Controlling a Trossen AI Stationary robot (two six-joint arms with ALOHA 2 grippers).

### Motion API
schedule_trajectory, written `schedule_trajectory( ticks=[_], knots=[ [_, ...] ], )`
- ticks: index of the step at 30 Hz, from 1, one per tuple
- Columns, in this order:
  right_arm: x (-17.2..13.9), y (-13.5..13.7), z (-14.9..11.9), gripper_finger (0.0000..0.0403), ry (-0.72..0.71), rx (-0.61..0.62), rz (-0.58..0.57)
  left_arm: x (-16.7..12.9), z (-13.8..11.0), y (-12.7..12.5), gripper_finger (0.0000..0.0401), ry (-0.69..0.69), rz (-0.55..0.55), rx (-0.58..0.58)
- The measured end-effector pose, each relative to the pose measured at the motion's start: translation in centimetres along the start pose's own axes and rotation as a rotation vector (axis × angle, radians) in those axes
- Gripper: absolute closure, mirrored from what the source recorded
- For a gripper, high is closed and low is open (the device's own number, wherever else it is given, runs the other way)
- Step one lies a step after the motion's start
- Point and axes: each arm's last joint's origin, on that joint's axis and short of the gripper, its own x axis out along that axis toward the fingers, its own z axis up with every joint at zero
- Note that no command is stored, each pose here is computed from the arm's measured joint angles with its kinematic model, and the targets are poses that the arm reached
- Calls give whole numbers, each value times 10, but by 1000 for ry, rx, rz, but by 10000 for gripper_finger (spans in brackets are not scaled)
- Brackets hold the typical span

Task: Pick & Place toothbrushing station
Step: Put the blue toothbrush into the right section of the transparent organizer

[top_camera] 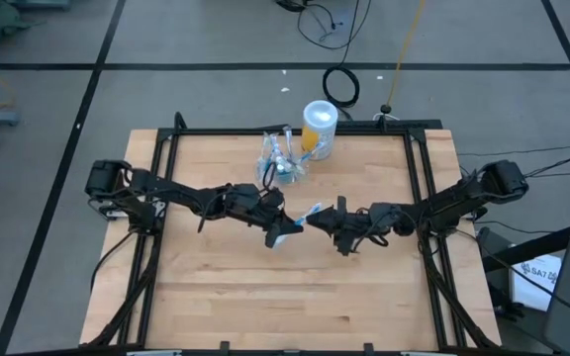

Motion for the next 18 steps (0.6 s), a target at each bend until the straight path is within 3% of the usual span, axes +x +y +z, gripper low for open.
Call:
schedule_trajectory(
  ticks=[5, 9, 14, 18],
  knots=[
    [-5, 2, 9, 326, 149, -2, -37, -3, 6, 1, 372, -19, -10, 41],
    [-7, -1, 14, 324, 161, 37, -81, -6, 10, 0, 354, -29, -14, 65],
    [-9, -14, 3, 325, 134, 318, -163, -8, 13, -2, 361, -44, -21, 122],
    [-14, -20, -21, 325, -32, 569, -121, -11, 15, -5, 384, -51, -20, 187]
  ],
)
